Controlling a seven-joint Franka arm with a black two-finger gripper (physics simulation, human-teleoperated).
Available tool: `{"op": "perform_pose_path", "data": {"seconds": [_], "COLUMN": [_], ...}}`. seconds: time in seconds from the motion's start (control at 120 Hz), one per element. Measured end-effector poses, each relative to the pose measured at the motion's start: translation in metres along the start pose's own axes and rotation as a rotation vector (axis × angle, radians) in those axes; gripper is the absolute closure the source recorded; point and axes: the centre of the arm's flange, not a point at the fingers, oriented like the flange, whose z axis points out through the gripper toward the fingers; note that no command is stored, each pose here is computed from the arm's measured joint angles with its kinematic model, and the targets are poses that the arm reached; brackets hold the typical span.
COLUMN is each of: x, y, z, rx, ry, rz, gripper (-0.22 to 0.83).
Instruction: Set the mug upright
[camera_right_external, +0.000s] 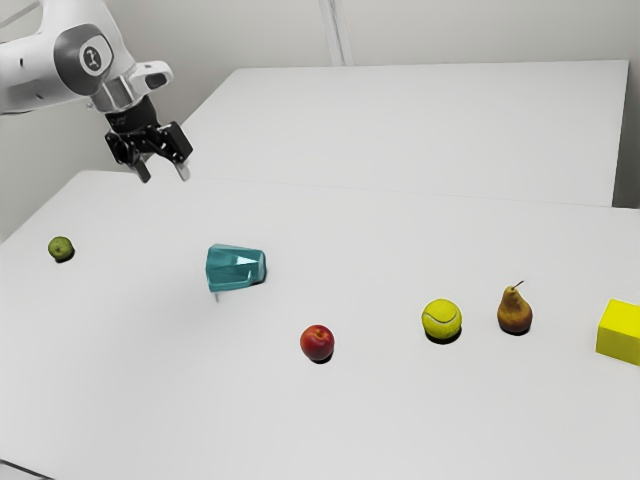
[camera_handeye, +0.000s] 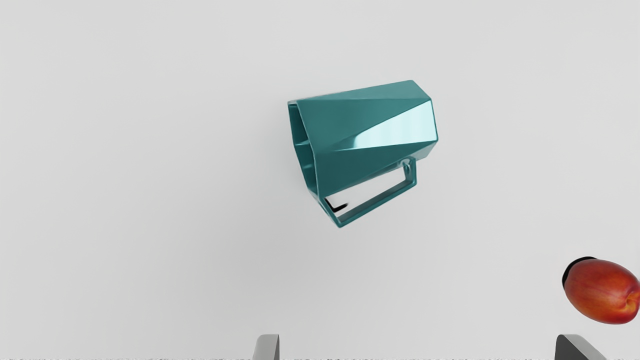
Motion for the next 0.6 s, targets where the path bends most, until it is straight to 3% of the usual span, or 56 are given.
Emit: {"op": "perform_pose_path", "data": {"seconds": [0.392,0.6], "x": [-0.005,-0.019], "y": [0.0,-0.051], "z": [0.005,0.043], "rx": [-0.029,-0.278], "ry": [-0.013,-0.022], "rz": [-0.007,-0.128], "gripper": [0.0,0.0]}}
